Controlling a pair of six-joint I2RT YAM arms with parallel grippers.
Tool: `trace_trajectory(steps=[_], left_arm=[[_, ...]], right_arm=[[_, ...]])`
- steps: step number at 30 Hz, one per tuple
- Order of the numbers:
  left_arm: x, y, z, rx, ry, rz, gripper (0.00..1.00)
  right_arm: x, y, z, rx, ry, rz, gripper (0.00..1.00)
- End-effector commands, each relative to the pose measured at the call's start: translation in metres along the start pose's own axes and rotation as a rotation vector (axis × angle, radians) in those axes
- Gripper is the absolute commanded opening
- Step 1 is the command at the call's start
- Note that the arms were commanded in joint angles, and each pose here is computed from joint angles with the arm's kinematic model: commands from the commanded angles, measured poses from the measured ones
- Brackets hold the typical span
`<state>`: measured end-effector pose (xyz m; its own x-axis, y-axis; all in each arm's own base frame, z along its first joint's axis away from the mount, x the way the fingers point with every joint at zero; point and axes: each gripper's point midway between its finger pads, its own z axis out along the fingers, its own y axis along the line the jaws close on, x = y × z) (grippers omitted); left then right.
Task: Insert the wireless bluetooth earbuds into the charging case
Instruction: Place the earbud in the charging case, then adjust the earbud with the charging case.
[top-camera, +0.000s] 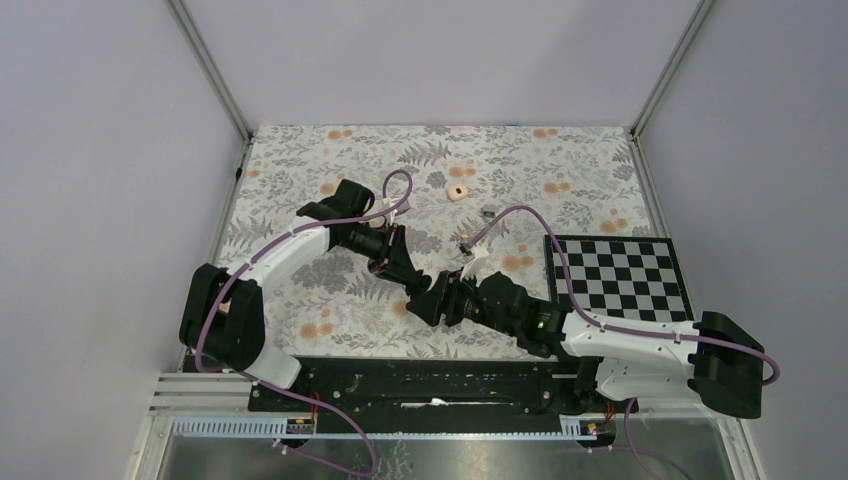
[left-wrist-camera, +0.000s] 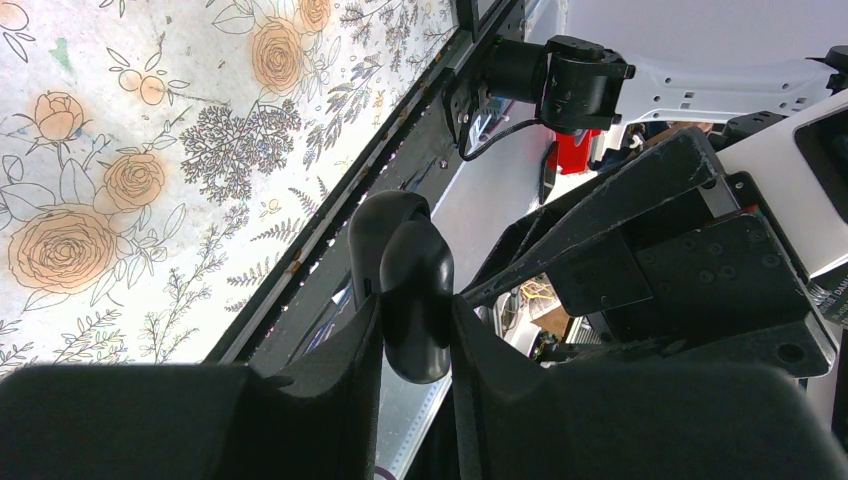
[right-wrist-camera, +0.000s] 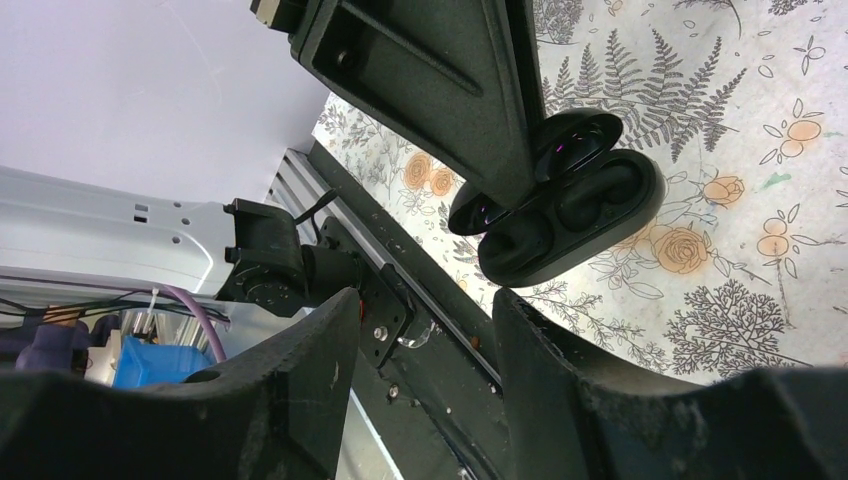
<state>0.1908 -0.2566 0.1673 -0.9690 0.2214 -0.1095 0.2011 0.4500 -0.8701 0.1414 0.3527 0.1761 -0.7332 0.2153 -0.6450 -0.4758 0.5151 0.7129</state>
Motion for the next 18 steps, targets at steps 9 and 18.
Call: trace_trajectory(steps=[9,18], left_arm=[[0.0002,-0.0124,-0.0049,0.027,-0.017,0.054,0.0],[0.0001,-0.0133,-0.0051,0.029,-0.017,0.056,0.0]], right_arm=[[-0.0335,0.02,0.0011,-0.044,-0.102,-0.019,0.59],[-0.0346,0.0207,0.0034,-0.042,-0.098,-0.039,0.59]])
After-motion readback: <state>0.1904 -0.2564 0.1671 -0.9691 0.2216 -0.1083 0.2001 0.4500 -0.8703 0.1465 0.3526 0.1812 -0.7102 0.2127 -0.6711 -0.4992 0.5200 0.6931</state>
